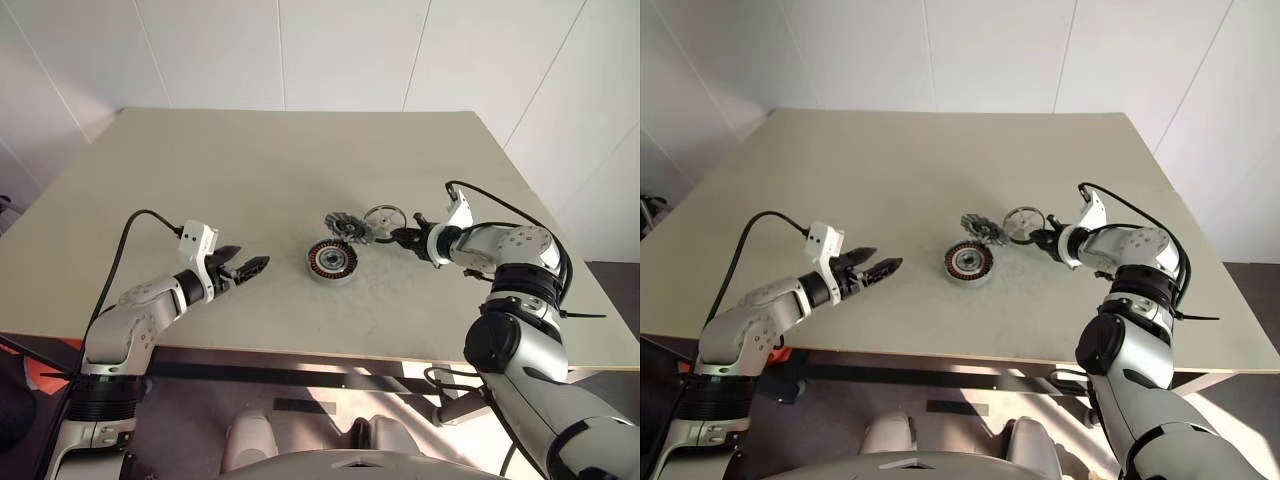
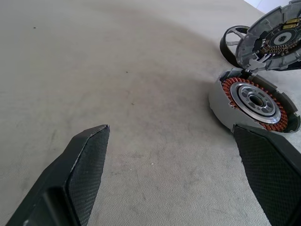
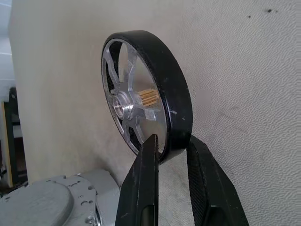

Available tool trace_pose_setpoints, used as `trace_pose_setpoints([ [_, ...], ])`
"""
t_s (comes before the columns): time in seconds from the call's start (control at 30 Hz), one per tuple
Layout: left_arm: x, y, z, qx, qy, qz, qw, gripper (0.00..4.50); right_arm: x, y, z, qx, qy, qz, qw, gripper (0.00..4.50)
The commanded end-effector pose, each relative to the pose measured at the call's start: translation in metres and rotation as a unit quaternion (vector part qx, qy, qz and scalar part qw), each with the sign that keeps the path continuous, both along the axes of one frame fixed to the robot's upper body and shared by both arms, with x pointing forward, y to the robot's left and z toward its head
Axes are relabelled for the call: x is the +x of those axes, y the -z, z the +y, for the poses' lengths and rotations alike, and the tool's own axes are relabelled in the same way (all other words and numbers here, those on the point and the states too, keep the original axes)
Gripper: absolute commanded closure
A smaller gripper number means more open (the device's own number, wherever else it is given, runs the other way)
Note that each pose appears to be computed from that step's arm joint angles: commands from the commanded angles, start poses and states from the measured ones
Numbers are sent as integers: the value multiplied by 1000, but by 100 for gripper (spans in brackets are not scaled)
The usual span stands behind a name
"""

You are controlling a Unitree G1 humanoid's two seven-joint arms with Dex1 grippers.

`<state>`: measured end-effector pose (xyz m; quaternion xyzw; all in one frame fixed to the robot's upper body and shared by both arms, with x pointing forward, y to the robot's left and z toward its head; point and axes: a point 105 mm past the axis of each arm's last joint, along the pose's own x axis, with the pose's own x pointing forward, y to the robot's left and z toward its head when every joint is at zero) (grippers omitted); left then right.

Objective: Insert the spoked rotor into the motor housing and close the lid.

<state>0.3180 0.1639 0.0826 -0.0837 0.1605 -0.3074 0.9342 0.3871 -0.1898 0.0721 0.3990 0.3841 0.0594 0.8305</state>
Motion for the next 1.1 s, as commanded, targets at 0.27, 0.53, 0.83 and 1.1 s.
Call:
trace_pose_setpoints([
  [0.27, 2, -11, 0, 10, 4, -27, 1000, 7, 15, -28, 1, 17, 18, -62, 998, 368],
  [0.53, 3, -12, 0, 11, 3, -27, 1000, 7, 18, -37, 8, 14, 4, -79, 997, 428],
  [0.83, 3, -10, -3, 11, 7, -25, 1000, 7, 21, -126, 36, 99, -65, -234, 965, 428],
  [1.1, 4, -9, -7, 8, 11, -23, 1000, 7, -34, -161, 78, 96, -254, -292, 917, 428],
])
